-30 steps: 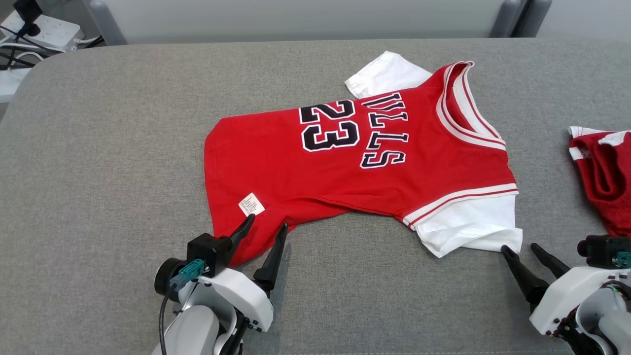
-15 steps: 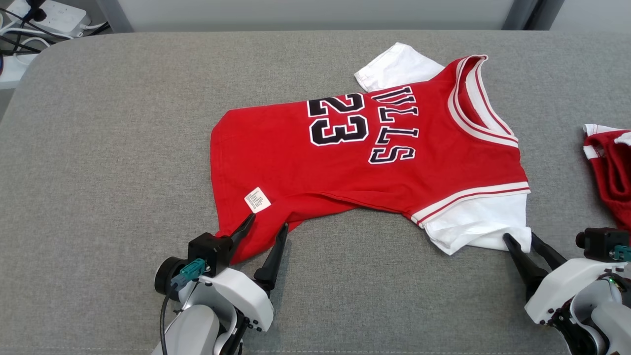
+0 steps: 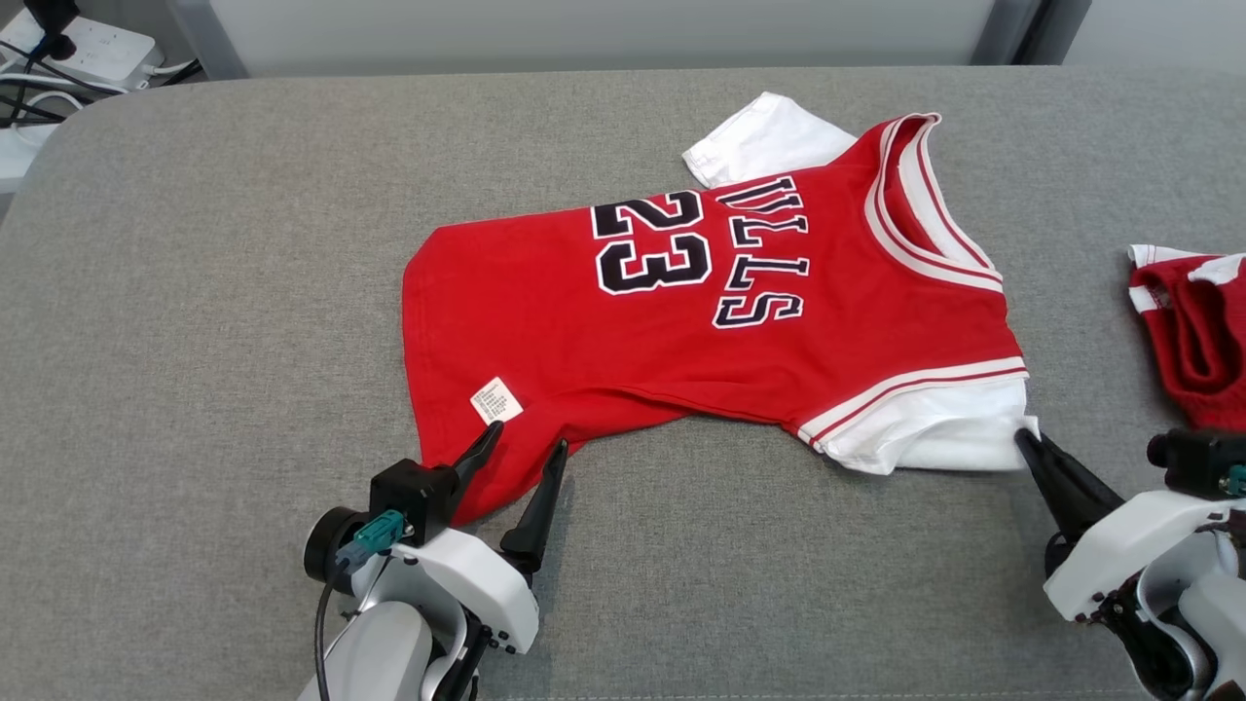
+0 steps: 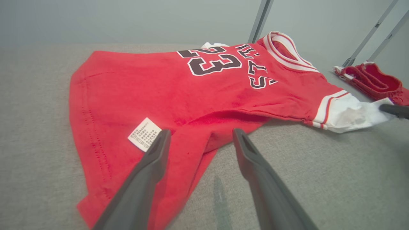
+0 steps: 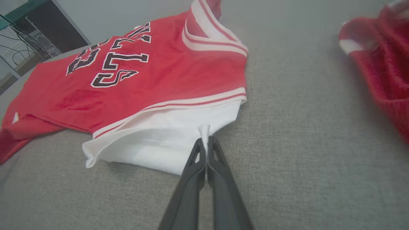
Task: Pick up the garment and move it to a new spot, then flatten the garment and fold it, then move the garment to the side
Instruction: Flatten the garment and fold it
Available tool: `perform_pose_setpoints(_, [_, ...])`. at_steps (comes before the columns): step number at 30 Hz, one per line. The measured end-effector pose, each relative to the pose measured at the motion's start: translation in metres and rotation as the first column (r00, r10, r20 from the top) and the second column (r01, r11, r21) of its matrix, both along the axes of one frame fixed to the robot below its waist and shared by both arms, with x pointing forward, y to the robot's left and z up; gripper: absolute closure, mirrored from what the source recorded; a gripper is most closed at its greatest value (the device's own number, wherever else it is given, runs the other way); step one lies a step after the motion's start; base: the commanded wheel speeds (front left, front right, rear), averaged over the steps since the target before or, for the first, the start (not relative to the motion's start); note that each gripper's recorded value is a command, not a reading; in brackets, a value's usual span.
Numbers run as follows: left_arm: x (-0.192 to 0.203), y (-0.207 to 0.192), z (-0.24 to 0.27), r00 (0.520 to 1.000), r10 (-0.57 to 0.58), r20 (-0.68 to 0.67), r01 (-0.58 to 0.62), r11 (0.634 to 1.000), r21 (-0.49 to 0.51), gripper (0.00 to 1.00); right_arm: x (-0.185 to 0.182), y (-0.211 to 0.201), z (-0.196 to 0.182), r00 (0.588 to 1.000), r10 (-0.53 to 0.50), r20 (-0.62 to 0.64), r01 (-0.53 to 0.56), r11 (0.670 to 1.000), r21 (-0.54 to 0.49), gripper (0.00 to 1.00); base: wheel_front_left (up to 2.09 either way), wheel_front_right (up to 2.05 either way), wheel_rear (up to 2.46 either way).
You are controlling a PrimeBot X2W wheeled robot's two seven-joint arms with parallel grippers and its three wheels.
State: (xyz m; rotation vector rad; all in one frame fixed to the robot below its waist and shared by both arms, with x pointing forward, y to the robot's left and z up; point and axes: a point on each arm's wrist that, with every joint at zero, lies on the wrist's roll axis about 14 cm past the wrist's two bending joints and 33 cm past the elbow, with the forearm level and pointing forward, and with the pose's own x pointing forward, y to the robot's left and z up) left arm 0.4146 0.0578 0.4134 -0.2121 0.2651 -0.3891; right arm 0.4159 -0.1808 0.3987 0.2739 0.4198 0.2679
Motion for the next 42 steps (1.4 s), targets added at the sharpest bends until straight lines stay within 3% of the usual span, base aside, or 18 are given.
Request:
perform_pose_setpoints(8, [0.001, -0.001, 0.005, 1.000, 0.000, 0.013, 0.000, 1.000, -0.001, 0.00, 0.014, -0.008, 0.052, 0.981, 0.039, 0.192, -0.028, 0.998, -0.057, 1.00, 0.00, 0.00, 0.00])
perform_pose_setpoints(13, [0.000, -0.001, 0.007, 1.000, -0.001, 0.019, 0.001, 1.000, -0.001, 0.00, -0.013, 0.010, 0.044, 0.978, 0.121, 0.169, -0.112, 0.992, -0.061, 1.00, 0.00, 0.00, 0.00])
perform_pose_setpoints(18, [0.000, -0.002, 0.007, 1.000, -0.004, 0.017, 0.004, 1.000, -0.001, 0.00, -0.043, 0.007, 0.016, 0.979, 0.195, 0.056, -0.188, 0.976, -0.106, 0.99, 0.00, 0.00, 0.00])
perform_pose_setpoints(19, [0.000, -0.002, 0.006, 1.000, -0.005, 0.015, 0.005, 1.000, 0.000, 0.00, -0.049, 0.005, 0.009, 0.980, 0.200, 0.019, -0.197, 0.974, -0.108, 0.80, 0.00, 0.00, 0.00])
perform_pose_setpoints(20, [-0.002, -0.005, 0.000, 1.000, -0.015, -0.002, 0.015, 1.000, 0.004, 0.00, -0.031, -0.047, 0.004, 1.000, -0.002, -0.013, 0.000, 0.996, -0.089, 0.00, 0.00, 0.00, 0.00])
perform_pose_setpoints(26, [-0.003, -0.002, -0.002, 1.000, -0.010, -0.007, 0.010, 1.000, 0.007, 0.00, -0.040, -0.015, -0.015, 0.997, 0.047, -0.067, -0.049, 0.998, -0.035, 0.00, 0.00, 0.00, 0.00])
perform_pose_setpoints(42, [-0.003, -0.007, -0.002, 1.000, -0.024, -0.008, 0.024, 1.000, 0.005, 0.00, -0.069, -0.005, -0.034, 0.985, 0.079, -0.156, -0.083, 0.996, -0.015, 0.00, 0.00, 0.00, 0.00])
